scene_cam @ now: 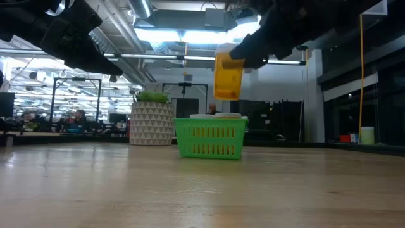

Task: Pick and place pill bottles into a basket
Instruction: Put the orange pill bottle into the green basket

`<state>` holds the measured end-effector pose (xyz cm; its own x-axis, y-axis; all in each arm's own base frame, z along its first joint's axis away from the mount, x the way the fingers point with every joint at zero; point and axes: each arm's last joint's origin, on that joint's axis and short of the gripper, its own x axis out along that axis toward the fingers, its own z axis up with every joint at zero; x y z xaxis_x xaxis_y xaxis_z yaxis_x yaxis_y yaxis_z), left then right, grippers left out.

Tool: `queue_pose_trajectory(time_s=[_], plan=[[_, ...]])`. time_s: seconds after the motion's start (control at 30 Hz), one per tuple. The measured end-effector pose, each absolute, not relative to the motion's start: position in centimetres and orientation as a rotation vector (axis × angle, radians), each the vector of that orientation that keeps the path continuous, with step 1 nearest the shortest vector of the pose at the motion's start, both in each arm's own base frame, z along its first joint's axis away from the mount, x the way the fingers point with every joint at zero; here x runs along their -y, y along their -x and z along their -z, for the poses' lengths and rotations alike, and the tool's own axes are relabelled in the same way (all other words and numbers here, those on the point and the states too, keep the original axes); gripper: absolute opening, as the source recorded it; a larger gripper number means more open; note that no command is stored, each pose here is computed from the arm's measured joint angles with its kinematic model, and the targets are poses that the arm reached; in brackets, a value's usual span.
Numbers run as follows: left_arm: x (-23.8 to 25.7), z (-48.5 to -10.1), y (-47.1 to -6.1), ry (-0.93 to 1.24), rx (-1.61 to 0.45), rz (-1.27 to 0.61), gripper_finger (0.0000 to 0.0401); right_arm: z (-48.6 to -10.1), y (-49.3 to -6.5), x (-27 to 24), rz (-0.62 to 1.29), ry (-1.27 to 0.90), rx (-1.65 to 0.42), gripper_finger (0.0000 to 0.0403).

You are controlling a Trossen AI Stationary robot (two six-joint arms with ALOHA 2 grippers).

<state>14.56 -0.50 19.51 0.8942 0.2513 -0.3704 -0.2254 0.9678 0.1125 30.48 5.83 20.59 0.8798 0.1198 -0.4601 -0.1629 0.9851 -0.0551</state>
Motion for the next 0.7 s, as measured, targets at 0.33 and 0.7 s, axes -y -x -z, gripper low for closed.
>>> queue_pose_trajectory(time_s=[0.33, 0.7], plan=[[0.5, -19.5, -14.6, -0.067, -0.393, -0.247, 0.0002, -18.9, -31.1, -5.8, -0.115, 0.112, -0.526, 0.0229], [0.5, -19.5, -14.6, -0.06, -0.393, -0.248, 0.0003, -18.7, -31.2, -5.7, -0.113, 0.128, -0.532, 0.0229]])
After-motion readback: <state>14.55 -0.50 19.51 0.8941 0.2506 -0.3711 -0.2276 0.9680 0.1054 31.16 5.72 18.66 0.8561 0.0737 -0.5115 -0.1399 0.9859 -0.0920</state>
